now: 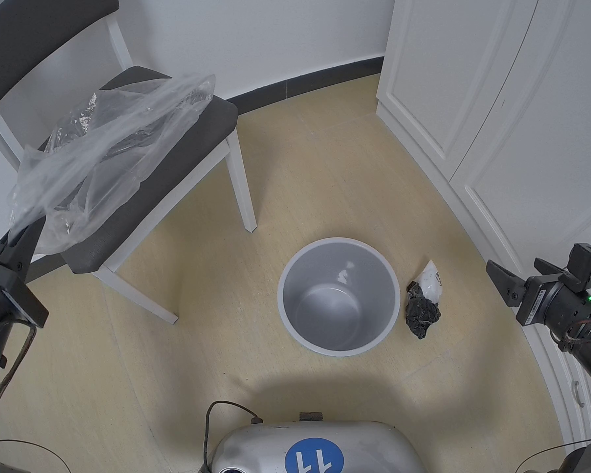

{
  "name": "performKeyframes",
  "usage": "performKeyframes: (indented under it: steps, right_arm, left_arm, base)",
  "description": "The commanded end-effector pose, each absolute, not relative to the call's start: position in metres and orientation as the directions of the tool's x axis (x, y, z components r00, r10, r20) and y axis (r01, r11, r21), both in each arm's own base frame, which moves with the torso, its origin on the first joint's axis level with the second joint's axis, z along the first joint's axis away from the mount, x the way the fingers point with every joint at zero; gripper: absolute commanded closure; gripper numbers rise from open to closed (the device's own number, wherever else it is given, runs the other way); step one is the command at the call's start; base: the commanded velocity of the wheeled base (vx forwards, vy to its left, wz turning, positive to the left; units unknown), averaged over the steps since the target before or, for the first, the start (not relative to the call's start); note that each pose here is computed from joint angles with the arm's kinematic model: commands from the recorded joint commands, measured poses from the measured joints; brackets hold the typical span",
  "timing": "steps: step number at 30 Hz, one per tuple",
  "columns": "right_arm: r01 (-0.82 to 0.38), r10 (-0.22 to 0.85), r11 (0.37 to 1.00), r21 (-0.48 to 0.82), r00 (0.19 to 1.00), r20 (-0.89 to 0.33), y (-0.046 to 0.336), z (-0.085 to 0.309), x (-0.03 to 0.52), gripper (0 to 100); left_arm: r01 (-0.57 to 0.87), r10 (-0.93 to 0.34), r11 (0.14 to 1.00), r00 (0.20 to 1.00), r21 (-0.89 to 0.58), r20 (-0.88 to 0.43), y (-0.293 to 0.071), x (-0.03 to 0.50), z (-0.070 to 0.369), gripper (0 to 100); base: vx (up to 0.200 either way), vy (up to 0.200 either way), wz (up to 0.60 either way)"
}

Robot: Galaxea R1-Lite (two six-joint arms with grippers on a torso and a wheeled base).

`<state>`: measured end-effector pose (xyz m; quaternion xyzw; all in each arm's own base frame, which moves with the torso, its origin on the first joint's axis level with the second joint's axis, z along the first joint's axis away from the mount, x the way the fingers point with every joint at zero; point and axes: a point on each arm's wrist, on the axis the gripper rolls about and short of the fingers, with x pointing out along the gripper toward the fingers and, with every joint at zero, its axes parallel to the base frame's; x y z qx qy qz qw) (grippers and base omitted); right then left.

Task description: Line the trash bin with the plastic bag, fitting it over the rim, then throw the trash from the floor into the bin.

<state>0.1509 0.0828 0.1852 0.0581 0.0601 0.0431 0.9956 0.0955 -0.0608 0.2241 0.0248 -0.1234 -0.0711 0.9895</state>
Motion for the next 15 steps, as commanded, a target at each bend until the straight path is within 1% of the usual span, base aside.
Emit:
performKeyframes:
  steps: [1,4,5,6,7,9,13,14,15]
  right_arm:
    - [-0.131,0.167,0.973,0.189,0.967,-0.191,0.097,0.170,0.160,0]
    - [-0.134,0.180,0.972,0.193,0.953,-0.242,0.105,0.159,0.166,0]
    - [-0.134,0.180,0.972,0.193,0.953,-0.242,0.105,0.159,0.166,0]
    - [-0.130,0.176,0.975,0.180,0.946,-0.271,0.109,0.151,0.172,0]
    - [-0.128,0.175,0.975,0.179,0.946,-0.272,0.110,0.150,0.173,0]
    - [-0.128,0.174,0.976,0.176,0.945,-0.276,0.115,0.143,0.180,0]
    - [-0.133,0.177,0.975,0.178,0.949,-0.260,0.120,0.137,0.188,0]
    - [-0.133,0.177,0.975,0.178,0.949,-0.260,0.120,0.137,0.188,0]
    - [-0.134,0.177,0.975,0.178,0.950,-0.257,0.120,0.135,0.188,0]
  left_arm:
    - [0.306,-0.297,0.952,0.920,0.008,0.256,-0.073,0.083,0.227,100]
    - [0.356,-0.342,0.934,0.911,-0.019,0.233,-0.080,0.082,0.223,100]
    - [0.356,-0.342,0.934,0.911,-0.019,0.233,-0.080,0.082,0.223,100]
    - [0.390,-0.371,0.920,0.900,-0.042,0.227,-0.082,0.080,0.221,100]
    - [0.396,-0.377,0.917,0.898,-0.044,0.227,-0.082,0.079,0.221,100]
    - [0.449,-0.429,0.892,0.877,-0.051,0.219,-0.082,0.077,0.216,100]
    - [0.543,-0.530,0.839,0.826,-0.020,0.193,-0.080,0.072,0.203,100]
    - [0.543,-0.530,0.839,0.826,-0.020,0.193,-0.080,0.072,0.203,100]
    - [0.592,-0.579,0.806,0.792,-0.010,0.194,-0.077,0.068,0.200,100]
  base:
    - [0.000,0.000,0.00]
    - [0.000,0.000,0.00]
    - [0.000,0.000,0.00]
    - [0.000,0.000,0.00]
    - [0.000,0.000,0.00]
    - [0.000,0.000,0.00]
    - [0.000,0.000,0.00]
    - [0.000,0.000,0.00]
    - [0.000,0.000,0.00]
